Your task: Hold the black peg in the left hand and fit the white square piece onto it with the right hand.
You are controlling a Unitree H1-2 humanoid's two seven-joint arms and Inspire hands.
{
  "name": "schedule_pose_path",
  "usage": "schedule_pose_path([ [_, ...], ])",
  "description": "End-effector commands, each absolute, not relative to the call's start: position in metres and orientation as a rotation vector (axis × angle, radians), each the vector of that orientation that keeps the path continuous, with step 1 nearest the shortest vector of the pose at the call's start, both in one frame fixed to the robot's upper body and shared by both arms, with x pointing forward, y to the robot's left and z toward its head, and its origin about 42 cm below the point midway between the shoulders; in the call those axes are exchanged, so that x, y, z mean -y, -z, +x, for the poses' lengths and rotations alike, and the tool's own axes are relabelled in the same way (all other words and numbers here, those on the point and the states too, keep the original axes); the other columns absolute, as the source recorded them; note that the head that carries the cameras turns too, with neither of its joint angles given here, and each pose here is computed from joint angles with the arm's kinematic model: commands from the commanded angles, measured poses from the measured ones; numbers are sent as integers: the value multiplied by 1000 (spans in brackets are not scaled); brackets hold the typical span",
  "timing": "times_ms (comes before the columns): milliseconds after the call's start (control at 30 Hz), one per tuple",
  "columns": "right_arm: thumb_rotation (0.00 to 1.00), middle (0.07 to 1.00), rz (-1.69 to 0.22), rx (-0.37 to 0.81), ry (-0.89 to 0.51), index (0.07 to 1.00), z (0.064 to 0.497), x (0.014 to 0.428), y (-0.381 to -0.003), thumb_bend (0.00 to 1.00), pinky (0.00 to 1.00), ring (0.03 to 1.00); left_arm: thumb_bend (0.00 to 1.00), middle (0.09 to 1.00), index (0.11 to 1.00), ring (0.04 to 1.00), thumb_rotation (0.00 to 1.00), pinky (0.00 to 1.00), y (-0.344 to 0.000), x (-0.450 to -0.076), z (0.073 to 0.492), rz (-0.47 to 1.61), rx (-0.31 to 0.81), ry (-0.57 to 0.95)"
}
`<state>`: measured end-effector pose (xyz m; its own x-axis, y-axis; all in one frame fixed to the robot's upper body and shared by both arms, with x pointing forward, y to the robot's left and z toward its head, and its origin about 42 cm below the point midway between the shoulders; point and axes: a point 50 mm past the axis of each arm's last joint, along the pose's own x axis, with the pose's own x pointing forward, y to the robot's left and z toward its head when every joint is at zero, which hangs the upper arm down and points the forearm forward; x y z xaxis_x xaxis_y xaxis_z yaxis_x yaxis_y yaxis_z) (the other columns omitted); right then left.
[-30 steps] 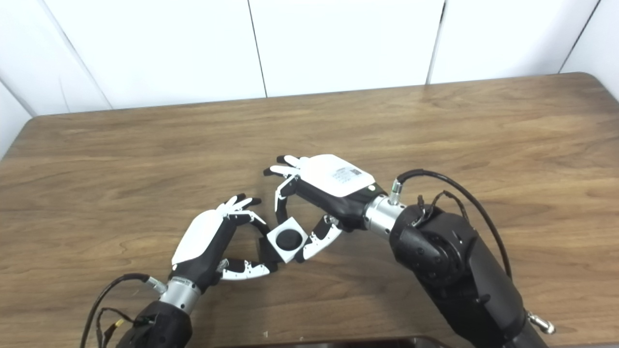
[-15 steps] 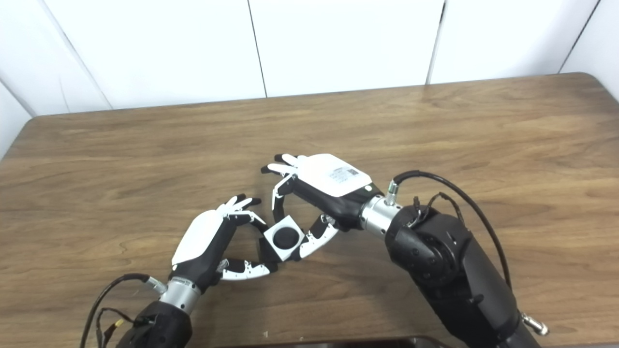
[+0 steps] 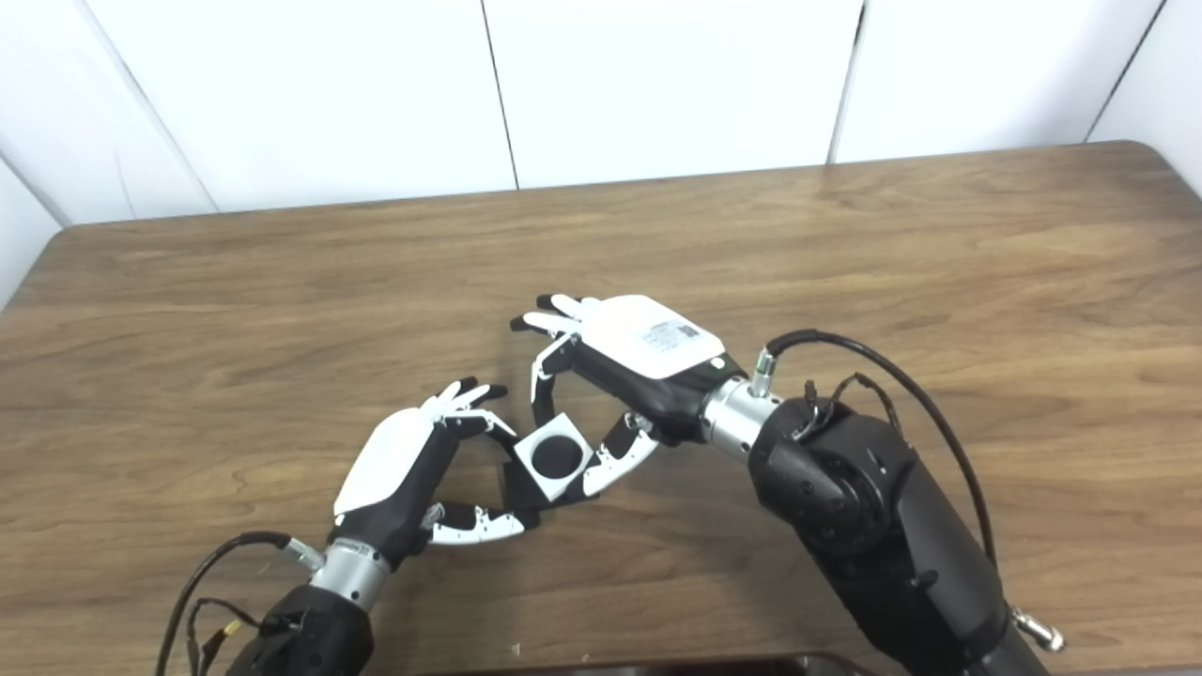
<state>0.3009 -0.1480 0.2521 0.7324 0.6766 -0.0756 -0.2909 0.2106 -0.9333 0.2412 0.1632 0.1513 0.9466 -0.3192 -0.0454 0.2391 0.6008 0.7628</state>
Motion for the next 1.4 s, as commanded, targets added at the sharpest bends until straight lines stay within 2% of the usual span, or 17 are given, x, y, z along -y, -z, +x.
schedule_pose_path([
  [0,144,942,-1190,445,-664,491,306,148,-264,525,986,1000,508,907,492,979,81,979,-156,-159,240,882,122,335],
  [1367,145,948,-1201,405,-673,492,313,150,-257,525,982,1000,508,909,492,984,82,990,-164,-158,240,873,141,331],
])
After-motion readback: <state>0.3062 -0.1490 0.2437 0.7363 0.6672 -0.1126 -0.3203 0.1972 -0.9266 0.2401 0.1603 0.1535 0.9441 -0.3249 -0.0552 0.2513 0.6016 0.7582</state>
